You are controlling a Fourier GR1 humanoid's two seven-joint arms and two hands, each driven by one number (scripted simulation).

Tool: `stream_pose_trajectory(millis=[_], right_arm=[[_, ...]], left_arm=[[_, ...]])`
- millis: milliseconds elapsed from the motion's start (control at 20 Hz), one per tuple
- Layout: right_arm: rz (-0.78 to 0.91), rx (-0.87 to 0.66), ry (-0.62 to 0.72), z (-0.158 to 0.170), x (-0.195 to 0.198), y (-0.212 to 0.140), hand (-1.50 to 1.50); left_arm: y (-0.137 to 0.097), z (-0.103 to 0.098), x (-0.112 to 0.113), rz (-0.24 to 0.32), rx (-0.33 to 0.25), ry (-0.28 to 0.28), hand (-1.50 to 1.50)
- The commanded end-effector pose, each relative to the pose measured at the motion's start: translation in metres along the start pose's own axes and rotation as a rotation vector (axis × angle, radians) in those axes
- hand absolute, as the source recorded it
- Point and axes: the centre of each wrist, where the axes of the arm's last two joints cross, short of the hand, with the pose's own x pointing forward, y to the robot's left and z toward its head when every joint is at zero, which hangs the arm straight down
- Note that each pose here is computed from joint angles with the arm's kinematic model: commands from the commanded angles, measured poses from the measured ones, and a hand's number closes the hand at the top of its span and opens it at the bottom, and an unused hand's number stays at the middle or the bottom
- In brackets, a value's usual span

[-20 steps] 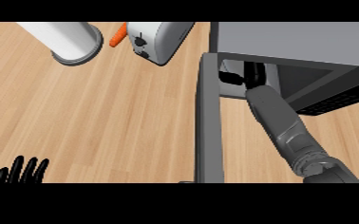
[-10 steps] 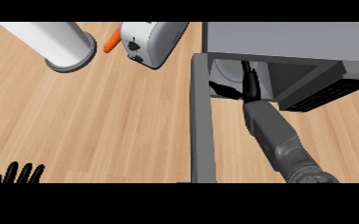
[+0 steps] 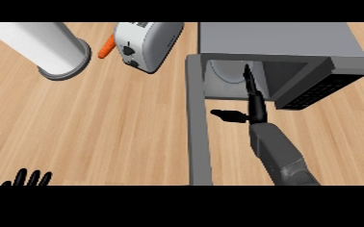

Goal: Pick up the milk, place it into the microwave and close the microwave

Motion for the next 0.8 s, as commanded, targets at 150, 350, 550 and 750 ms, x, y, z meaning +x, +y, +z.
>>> stream_pose_trajectory(millis=[150, 350, 550, 750], right_arm=[[-0.132, 0.085, -0.007, 0.040, -0.022, -0.017, -1.50], [-0.116, 0.101, 0.011, 0.068, -0.034, -0.037, -1.50], [-0.100, 0.060, -0.009, 0.069, -0.031, -0.078, -1.50], [-0.109, 0.002, -0.006, 0.094, -0.034, -0.087, -1.50]], left_arm=[[-0.005, -0.008, 0.006, -0.026, -0.051, 0.044, -1.50], [-0.010, -0.001, -0.006, -0.026, -0.089, 0.077, -1.50], [-0.011, -0.010, -0.014, -0.004, -0.071, 0.096, -1.50], [-0.014, -0.017, -0.022, 0.024, -0.186, 0.119, -1.50]])
